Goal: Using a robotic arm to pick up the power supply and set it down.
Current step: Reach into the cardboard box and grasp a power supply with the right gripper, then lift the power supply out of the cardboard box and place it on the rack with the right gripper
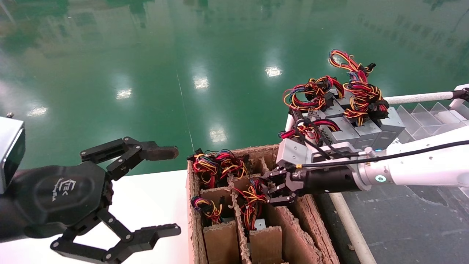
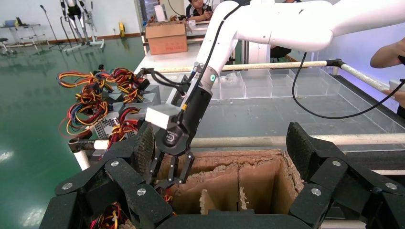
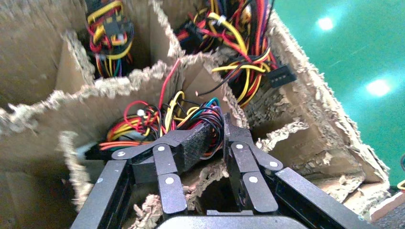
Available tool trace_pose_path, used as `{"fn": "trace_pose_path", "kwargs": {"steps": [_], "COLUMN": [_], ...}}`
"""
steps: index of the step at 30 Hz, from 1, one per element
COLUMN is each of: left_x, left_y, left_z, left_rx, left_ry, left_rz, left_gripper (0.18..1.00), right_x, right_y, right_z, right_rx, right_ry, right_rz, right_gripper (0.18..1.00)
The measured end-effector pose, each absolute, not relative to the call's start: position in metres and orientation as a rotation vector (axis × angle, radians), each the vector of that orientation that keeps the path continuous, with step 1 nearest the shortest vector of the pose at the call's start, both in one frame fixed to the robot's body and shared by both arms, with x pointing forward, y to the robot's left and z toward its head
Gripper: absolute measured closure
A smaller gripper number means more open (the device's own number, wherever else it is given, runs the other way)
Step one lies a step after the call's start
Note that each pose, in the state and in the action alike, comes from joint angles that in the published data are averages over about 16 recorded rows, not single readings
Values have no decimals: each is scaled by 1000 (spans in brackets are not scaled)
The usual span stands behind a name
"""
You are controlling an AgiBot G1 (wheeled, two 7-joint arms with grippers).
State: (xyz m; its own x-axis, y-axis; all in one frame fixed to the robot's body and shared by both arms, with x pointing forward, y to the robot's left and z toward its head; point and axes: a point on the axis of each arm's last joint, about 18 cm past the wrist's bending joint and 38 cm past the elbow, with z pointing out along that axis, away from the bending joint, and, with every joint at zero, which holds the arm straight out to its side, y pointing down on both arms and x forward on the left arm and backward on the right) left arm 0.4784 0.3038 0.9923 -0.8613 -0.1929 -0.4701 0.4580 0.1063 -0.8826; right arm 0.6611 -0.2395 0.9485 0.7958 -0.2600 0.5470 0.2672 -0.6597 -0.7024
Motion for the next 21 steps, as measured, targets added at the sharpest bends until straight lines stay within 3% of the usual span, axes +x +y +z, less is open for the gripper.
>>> {"fn": "trace_pose_path", "kwargs": {"steps": [21], "left_x": [478], "left_y": [304], "left_z": [992], "left_rx": [258], "left_ry": [1915], "left_rz": [-1806], "left_gripper": [183], "right_x": [649], "right_y": [-265], "right_z": [929], "right_rx": [-1985], "right_ry": [281], "right_rz": [-378], "right_gripper": [987]}}
